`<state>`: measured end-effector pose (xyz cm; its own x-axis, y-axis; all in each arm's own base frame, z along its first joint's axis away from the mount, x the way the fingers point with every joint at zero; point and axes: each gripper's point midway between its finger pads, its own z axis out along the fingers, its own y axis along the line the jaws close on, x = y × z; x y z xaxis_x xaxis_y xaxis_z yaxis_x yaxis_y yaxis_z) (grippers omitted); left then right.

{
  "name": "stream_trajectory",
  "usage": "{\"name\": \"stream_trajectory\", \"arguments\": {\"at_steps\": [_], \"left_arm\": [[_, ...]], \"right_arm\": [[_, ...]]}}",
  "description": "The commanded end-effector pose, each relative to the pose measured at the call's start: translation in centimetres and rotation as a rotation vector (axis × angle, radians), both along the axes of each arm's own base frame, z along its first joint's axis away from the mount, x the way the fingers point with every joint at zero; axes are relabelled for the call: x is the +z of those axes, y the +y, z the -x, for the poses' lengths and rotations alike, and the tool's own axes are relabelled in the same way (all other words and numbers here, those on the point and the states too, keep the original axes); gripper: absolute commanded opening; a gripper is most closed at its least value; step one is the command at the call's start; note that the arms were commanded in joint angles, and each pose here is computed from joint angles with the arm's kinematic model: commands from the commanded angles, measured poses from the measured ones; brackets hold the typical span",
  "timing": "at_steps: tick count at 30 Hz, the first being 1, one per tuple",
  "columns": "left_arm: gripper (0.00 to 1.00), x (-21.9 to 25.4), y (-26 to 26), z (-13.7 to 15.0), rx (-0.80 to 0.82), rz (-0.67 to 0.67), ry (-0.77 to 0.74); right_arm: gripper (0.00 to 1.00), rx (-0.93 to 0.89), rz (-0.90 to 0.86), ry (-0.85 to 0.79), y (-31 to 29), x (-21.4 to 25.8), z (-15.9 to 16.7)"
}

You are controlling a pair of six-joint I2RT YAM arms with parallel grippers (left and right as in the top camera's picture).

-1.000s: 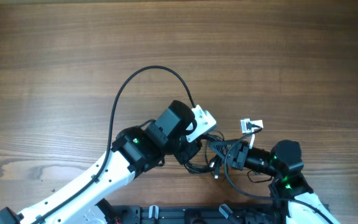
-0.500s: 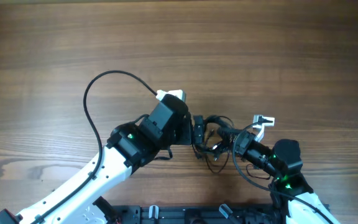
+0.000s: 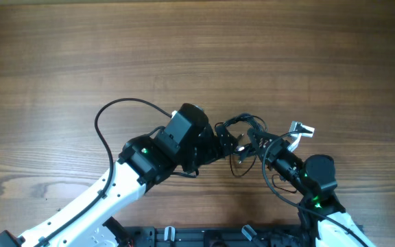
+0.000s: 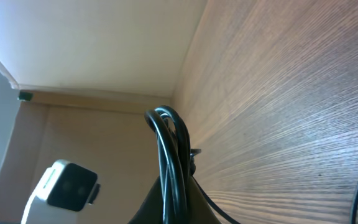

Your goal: Untangle cables

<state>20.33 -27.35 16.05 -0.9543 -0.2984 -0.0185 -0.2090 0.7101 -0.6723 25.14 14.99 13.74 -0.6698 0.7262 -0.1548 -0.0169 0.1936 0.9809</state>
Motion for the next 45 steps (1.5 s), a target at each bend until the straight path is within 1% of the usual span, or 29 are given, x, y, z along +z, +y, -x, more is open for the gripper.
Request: {"name": "stream_trajectory", "arguments": {"at_steps": [1,3,4,8,10,12,13,14,15,17,19,20,21,22,24,28,29,30,31,34,37,38,39,42,43,45], "left_arm": [[0.85,-0.1,-0.7,0.0,0.029,0.012,0.046],[0.84,-1.0,-0.8,-0.1,0.052,0.001,0.084],[0.84,-1.5,-0.9,-0.2,0.058,-0.008,0.096],[0.78,-1.9,-2.2,-1.6,0.059,0.019,0.068],[0.60,-1.8,-2.6,-2.3,0.065,0.032,0.043],[0.38,-2.0,-2.5,-2.7,0.079,0.023,0.029],[0.23,-2.1,-2.4,-2.8,0.085,0.015,0.026],[0.12,-2.2,-2.3,-2.8,0.089,0.010,0.024],[0.04,-2.3,-2.1,-2.9,0.094,-0.001,0.017],[0.04,-2.6,-1.5,-3.4,0.087,-0.047,-0.031],[0.04,-3.3,-0.1,-4.2,0.076,-0.141,-0.110],[0.04,-3.6,0.7,-4.5,0.069,-0.192,-0.143],[0.04,-4.0,1.8,-4.7,0.061,-0.262,-0.180],[0.04,-4.1,3.0,-5.1,0.040,-0.340,-0.235],[0.04,-3.6,3.8,-5.5,-0.014,-0.401,-0.314],[0.04,-0.9,3.9,-5.5,-0.235,-0.455,-0.530],[0.04,-0.5,4.0,-5.5,-0.256,-0.458,-0.557],[0.04,0.3,4.0,-5.4,-0.267,-0.454,-0.588],[0.04,0.9,4.1,-5.4,-0.259,-0.443,-0.603],[0.04,1.8,4.1,-5.4,-0.248,-0.425,-0.627],[0.04,2.2,3.7,-5.7,-0.229,-0.405,-0.638],[0.04,2.4,3.6,-5.9,-0.180,-0.374,-0.620],[0.04,2.6,3.4,-6.0,-0.148,-0.353,-0.608],[0.04,3.1,3.1,-6.4,-0.046,-0.285,-0.562],[0.04,3.3,2.9,-6.5,-0.015,-0.262,-0.548],[0.04,3.4,2.8,-6.6,0.030,-0.231,-0.523]], "right_arm": [[0.04,0.031,-0.041,-0.024,0.4,1.1,0.3],[0.04,0.046,-0.058,-0.050,0.7,1.9,0.4],[0.04,0.049,-0.076,-0.038,0.7,2.0,0.5],[0.04,0.058,-0.088,-0.025,0.8,2.0,0.6],[0.04,0.063,-0.088,-0.025,0.9,2.0,0.7],[0.04,0.073,-0.089,-0.024,1.0,2.0,0.8],[0.04,0.078,-0.089,-0.024,1.1,1.9,0.9],[0.04,0.080,-0.088,-0.023,1.1,1.9,0.9],[0.05,0.080,-0.086,-0.013,1.1,1.7,0.9],[0.13,0.078,-0.077,0.017,1.1,1.0,0.9],[0.26,0.081,-0.044,0.040,1.1,0.0,1.1],[0.33,0.087,-0.019,0.050,1.1,-0.7,1.2],[0.45,0.104,0.013,0.067,1.2,-1.5,1.5],[0.52,0.134,0.042,0.073,1.4,-2.2,2.0],[0.57,0.173,0.062,0.074,1.8,-2.6,2.5],[0.66,0.277,0.071,0.042,2.8,-2.4,3.9],[0.68,0.291,0.070,0.040,2.9,-2.3,4.1],[0.68,0.308,0.093,0.002,3.0,-2.2,4.2],[0.68,0.328,0.125,-0.051,3.2,-1.9,4.3],[0.67,0.376,0.165,-0.118,3.5,-1.8,4.9],[0.59,0.422,0.170,-0.201,3.9,-0.7,5.4],[0.59,0.429,0.164,-0.234,4.1,-0.1,5.4],[0.59,0.432,0.160,-0.256,4.1,0.3,5.5],[0.68,0.427,0.146,-0.258,4.1,0.7,5.4],[0.68,0.427,0.145,-0.257,4.1,0.7,5.4],[0.68,0.413,0.104,-0.201,4.1,0.7,5.3]]}}
